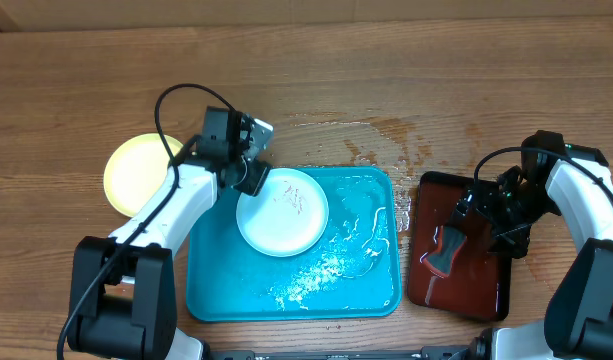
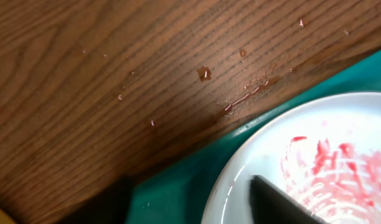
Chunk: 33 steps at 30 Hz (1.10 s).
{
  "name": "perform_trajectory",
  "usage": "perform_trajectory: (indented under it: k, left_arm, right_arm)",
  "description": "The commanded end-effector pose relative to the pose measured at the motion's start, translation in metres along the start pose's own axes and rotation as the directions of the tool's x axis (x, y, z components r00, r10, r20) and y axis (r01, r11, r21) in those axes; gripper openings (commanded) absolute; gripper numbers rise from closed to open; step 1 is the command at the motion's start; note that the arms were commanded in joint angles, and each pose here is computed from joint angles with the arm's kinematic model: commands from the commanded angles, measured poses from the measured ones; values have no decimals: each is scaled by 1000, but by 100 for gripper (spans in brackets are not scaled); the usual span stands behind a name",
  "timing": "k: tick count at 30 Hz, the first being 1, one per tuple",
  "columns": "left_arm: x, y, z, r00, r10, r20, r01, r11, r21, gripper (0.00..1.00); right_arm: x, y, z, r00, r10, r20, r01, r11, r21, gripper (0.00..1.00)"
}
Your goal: Clean dirty plates on tray and stack at the side
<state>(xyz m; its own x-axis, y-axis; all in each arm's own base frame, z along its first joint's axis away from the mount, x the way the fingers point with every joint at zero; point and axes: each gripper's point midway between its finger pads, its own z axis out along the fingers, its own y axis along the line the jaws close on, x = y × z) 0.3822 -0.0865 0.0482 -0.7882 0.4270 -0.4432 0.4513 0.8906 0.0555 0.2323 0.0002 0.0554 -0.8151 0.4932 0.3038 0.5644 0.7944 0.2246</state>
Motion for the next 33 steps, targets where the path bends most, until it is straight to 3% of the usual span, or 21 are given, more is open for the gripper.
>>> perform_trajectory:
  k: [1,4,5,7,9,11,15,18,25,28,29,31,33]
  left_arm:
    - [-26,7,-16,991,-133,20,133,991,-5,63]
    - [-37,9,-41,959,-282,-21,282,959,-5,16]
    - [-36,8,-51,935,-349,-55,349,937,-7,9]
    - [-27,-1,-70,864,-482,-145,486,874,-10,9]
    - [-13,-18,-87,756,-601,-259,620,785,-12,4]
    - [8,-33,-97,638,-681,-358,714,698,-55,4]
    - [53,-53,-102,505,-717,-481,742,645,-181,9]
    - [71,-68,-104,439,-759,-480,771,593,-232,18]
    - [107,-107,-118,273,-885,-377,870,394,-296,24]
    - [124,-118,-119,198,-931,-308,899,297,-320,43]
    - [127,-120,-118,182,-941,-285,908,272,-320,54]
    - [133,-123,-114,159,-957,-243,921,232,-313,63]
    - [138,-120,-108,121,-973,-197,932,180,-315,63]
  right_arm:
    - [0,3,-1,1000,-15,6,15,1000,-8,100]
    - [-1,3,-1,1000,-16,9,16,1000,-6,100]
    - [-1,3,-1,1000,-16,9,16,1000,-6,100]
    - [-1,3,-1,1000,-15,8,15,1000,-6,100]
    - [-1,3,-1,1000,-15,8,15,1000,-6,100]
    - [-1,3,-1,1000,-15,9,15,1000,-6,100]
    - [0,3,-1,1000,-14,5,14,1000,-6,100]
    - [1,2,-1,1000,-13,3,13,1000,-5,100]
    - [1,4,-1,1000,-13,-1,13,1000,-13,100]
    - [2,5,-1,1000,-13,-4,13,1000,-19,100]
    - [2,5,-1,1000,-14,-5,14,1000,-21,100]
    - [4,10,-1,999,-37,-12,37,998,-49,100]
    - [4,11,-1,999,-43,-15,42,997,-59,100]
